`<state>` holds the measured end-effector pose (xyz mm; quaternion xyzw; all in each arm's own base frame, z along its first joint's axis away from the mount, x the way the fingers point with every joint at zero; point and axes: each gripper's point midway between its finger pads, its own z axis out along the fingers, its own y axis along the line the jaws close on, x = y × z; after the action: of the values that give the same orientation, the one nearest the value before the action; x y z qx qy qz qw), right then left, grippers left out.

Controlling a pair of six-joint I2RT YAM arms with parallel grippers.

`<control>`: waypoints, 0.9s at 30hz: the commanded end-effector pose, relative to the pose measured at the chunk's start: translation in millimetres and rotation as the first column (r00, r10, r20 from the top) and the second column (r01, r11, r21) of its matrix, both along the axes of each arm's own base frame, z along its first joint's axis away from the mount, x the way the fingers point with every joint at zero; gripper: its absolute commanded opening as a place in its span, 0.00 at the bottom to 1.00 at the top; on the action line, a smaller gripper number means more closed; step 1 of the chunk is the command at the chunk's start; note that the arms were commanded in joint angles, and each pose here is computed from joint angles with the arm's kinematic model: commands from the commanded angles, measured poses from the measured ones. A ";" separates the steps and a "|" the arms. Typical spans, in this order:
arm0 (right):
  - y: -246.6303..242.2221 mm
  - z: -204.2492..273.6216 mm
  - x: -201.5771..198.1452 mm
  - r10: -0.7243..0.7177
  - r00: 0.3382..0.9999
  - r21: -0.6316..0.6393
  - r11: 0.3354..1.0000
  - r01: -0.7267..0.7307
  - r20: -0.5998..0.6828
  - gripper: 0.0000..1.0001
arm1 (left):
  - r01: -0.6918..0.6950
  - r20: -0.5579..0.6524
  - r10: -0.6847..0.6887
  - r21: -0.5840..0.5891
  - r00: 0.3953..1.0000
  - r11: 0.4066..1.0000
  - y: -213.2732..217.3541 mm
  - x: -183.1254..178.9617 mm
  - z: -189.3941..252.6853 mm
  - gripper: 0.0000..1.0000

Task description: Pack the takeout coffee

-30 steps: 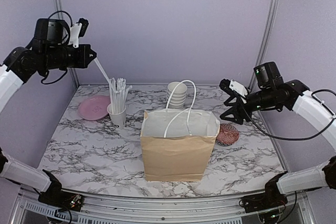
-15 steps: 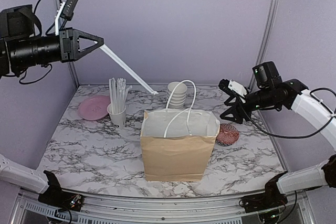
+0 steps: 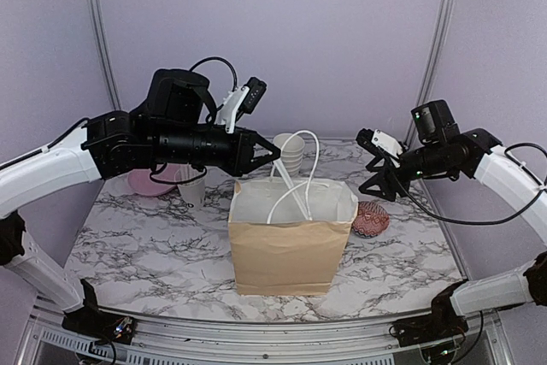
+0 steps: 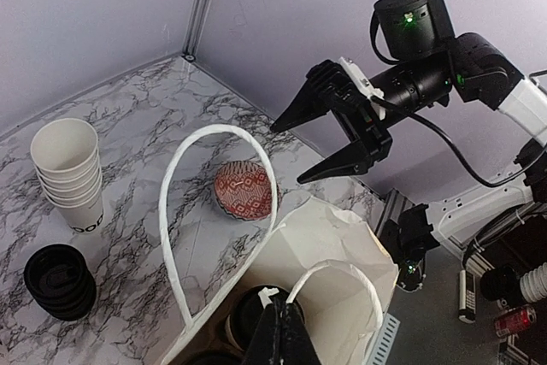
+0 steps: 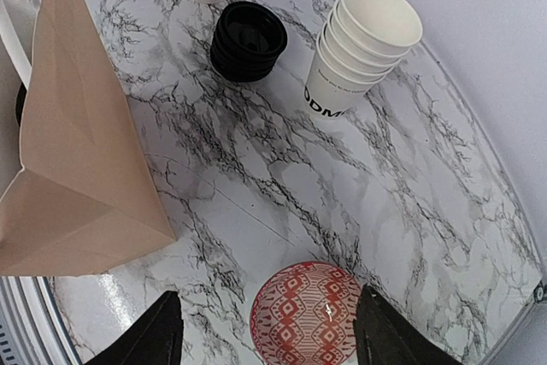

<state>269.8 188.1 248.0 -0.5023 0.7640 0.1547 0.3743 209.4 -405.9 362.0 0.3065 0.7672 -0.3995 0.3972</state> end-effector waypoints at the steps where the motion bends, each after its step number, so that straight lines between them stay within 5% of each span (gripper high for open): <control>1: 0.0 14.4 6.5 -0.008 0.999 0.012 1.000 0.008 0.034 0.67 | -0.054 0.056 0.061 -0.113 0.997 0.992 -13.2 17.0 18.6 0.00; 9: 1.2 6.9 9.1 -0.006 1.000 0.006 1.000 0.006 0.022 0.67 | 0.019 -0.062 -0.029 -0.157 0.998 0.987 -50.4 10.5 -10.5 0.01; 13: 0.8 8.1 8.7 -0.006 1.000 0.005 1.000 0.006 0.026 0.67 | -0.023 -0.053 0.017 -0.097 0.998 0.995 -41.1 15.4 -11.8 0.31; 18: -1.5 8.9 6.4 -0.010 0.999 0.001 1.000 0.010 0.037 0.66 | -0.159 0.071 0.161 -0.033 0.984 0.987 7.3 25.5 17.7 0.44; 21: -2.2 7.4 4.7 -0.010 0.999 0.003 1.000 0.010 0.038 0.66 | -0.344 0.165 0.337 0.021 0.927 0.939 57.3 45.6 28.5 0.48; 27: -3.3 5.3 2.6 -0.010 0.999 0.002 1.000 0.010 0.042 0.67 | -0.635 0.197 0.605 0.204 0.772 0.745 162.9 95.0 -9.2 0.46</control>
<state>270.5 187.4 244.1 -0.5018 0.7660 0.1530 0.3716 270.1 -318.8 387.0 0.1690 0.7970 -0.2673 0.5146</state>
